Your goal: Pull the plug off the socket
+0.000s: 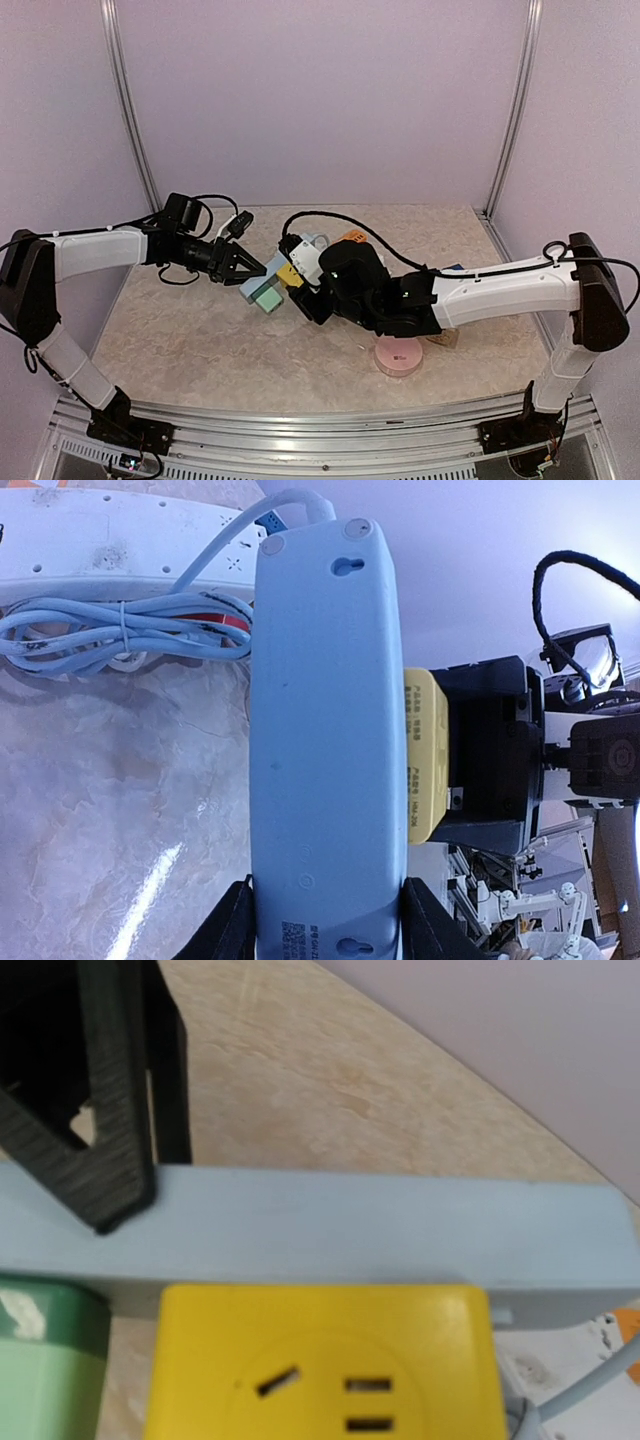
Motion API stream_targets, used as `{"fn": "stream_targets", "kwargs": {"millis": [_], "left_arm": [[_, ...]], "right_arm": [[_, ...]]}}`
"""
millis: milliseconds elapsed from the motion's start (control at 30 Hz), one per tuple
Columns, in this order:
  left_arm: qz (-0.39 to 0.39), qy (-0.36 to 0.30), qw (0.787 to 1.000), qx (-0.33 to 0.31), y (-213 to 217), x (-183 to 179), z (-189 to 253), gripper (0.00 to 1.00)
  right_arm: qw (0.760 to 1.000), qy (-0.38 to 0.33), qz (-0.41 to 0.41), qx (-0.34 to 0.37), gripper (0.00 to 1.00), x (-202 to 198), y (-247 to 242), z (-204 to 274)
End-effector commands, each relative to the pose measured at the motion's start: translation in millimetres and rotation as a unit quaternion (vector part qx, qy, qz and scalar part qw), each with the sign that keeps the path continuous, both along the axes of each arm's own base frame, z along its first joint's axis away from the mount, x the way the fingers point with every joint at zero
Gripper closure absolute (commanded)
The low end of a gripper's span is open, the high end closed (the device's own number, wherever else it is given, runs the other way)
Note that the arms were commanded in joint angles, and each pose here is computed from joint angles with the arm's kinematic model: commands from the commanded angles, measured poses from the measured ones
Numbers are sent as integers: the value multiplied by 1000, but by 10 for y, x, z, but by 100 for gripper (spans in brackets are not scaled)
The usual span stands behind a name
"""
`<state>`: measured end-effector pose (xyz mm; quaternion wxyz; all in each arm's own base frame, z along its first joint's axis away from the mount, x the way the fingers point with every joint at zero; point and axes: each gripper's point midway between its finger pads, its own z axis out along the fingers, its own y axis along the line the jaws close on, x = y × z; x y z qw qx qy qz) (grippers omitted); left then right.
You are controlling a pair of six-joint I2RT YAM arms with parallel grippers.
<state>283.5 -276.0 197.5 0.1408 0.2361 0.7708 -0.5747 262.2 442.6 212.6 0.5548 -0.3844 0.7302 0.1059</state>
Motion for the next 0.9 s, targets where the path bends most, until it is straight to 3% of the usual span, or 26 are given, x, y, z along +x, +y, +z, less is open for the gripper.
{"fn": "stream_targets", "kwargs": {"millis": [0, 167, 333, 467, 533, 700, 767, 867], "left_arm": [[46, -17, 998, 38, 126, 168, -126, 89], [50, -19, 998, 38, 138, 180, -120, 89], [54, -19, 998, 40, 158, 190, -119, 89], [45, -18, 998, 30, 139, 167, -90, 87], [37, -20, 999, 21, 122, 142, -50, 75], [12, -57, 998, -19, 98, 17, 210, 27], [-8, -67, 997, -42, 82, -83, 331, 17], [-33, -68, 996, -50, 11, -192, 373, 12]], "right_arm": [[997, -50, -57, -13, 100, 162, -127, 262], [998, -38, -39, 30, 100, 124, -149, 386], [991, -3, 6, 133, 100, 102, -286, 629], [985, -1, 54, 167, 100, -4, -328, 711], [982, -7, 85, 168, 100, -95, -293, 724], [973, -32, 162, 161, 100, -331, -236, 740], [970, -40, 185, 154, 100, -415, -206, 762], [967, -55, 204, 144, 100, -525, -162, 798]]}}
